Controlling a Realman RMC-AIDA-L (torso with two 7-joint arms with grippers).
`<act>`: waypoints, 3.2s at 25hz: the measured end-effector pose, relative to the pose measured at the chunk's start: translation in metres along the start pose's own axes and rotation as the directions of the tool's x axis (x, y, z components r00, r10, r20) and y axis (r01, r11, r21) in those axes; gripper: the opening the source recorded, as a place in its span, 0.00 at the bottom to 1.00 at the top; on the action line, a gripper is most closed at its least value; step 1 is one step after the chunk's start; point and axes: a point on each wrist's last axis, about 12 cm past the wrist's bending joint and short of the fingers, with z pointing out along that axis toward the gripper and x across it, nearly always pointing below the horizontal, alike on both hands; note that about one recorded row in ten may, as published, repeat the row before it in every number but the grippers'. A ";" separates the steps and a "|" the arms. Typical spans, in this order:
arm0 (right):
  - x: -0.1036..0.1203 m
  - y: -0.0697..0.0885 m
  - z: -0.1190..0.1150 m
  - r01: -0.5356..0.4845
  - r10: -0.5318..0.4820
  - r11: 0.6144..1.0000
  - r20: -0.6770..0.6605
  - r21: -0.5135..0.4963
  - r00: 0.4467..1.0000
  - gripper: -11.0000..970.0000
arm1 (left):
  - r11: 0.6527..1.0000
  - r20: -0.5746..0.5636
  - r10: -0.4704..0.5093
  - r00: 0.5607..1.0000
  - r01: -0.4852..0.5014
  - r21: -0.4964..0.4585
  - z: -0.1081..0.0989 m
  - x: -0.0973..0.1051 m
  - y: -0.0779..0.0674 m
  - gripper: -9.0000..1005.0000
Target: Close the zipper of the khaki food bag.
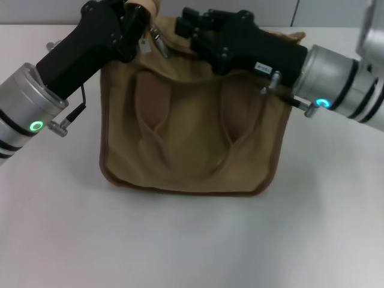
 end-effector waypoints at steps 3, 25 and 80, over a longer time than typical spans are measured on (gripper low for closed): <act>0.005 0.008 -0.010 0.169 -0.169 0.985 0.046 0.020 0.984 0.20 | 1.000 0.004 0.002 1.000 -0.002 0.020 0.005 -0.001 0.000 0.03; 0.033 0.074 -0.014 0.470 -0.528 0.822 0.119 0.321 0.841 0.43 | 0.999 0.007 0.003 1.000 -0.003 0.039 0.014 -0.001 -0.001 0.03; 0.025 0.081 -0.017 0.200 -0.257 0.955 0.272 0.218 0.927 0.43 | 0.996 0.019 0.052 0.998 -0.053 0.072 0.029 -0.010 0.005 0.03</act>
